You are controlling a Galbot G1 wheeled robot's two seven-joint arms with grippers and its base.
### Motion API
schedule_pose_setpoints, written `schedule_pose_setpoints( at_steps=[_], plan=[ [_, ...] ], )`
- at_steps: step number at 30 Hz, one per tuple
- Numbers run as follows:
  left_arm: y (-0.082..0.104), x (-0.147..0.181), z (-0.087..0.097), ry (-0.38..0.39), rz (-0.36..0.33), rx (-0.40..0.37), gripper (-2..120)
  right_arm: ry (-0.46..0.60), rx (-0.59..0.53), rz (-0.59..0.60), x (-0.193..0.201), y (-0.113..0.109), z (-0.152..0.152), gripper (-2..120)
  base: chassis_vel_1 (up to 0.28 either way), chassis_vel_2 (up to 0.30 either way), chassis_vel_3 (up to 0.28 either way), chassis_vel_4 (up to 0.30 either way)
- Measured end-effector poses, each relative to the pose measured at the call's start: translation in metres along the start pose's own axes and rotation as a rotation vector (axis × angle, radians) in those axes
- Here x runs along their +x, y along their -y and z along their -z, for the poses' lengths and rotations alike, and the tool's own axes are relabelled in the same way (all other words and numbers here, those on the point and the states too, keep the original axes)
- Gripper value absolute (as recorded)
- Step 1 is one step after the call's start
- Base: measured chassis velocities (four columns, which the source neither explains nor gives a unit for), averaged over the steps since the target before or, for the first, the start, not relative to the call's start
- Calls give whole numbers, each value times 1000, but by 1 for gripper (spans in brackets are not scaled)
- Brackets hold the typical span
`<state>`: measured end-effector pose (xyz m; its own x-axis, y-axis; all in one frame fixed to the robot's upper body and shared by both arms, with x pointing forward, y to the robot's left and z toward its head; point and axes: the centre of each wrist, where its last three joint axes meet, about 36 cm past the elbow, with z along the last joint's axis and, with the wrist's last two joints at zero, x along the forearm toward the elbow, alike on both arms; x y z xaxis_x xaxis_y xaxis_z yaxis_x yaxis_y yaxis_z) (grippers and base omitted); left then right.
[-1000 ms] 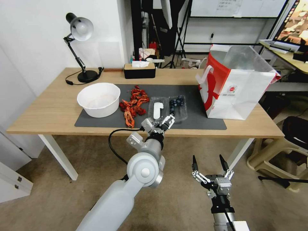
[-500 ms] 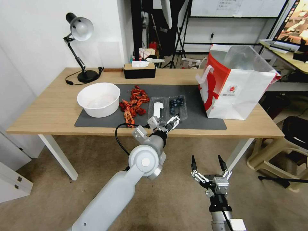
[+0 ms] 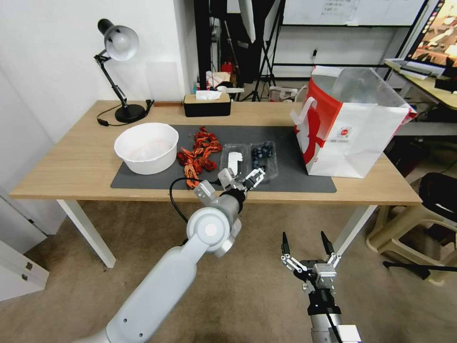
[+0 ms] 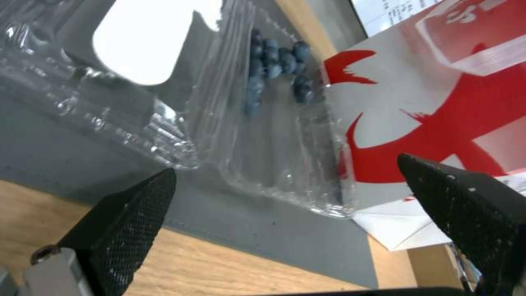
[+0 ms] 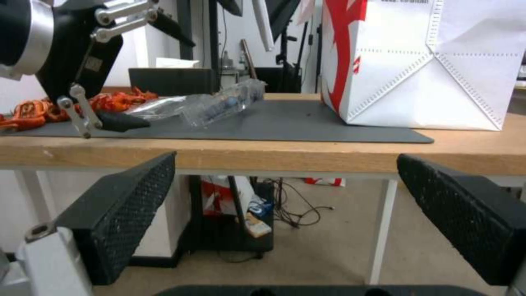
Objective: Close the takeout container lid, then place the container into the takeout bag.
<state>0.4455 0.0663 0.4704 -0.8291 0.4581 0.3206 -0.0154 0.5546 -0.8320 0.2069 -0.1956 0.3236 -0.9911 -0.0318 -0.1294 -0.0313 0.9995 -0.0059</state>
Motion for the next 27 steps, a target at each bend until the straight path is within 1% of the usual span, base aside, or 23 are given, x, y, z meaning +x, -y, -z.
schedule_pose_setpoints(
  at_steps=[12,14,22,27],
  plan=[
    [2,-6,7,-3,48,6,100,-1,-3,-3,0,-2,-3,100,0,0,0,0],
    [3,-9,11,-4,61,20,100,-2,-4,-3,1,-3,-5,100,0,0,0,0],
    [4,-11,13,-3,73,31,100,-6,-2,-3,2,-3,-7,100,0,0,0,0],
    [3,-12,15,23,69,53,100,-10,-2,1,4,-5,-10,100,0,0,0,0]
  ],
)
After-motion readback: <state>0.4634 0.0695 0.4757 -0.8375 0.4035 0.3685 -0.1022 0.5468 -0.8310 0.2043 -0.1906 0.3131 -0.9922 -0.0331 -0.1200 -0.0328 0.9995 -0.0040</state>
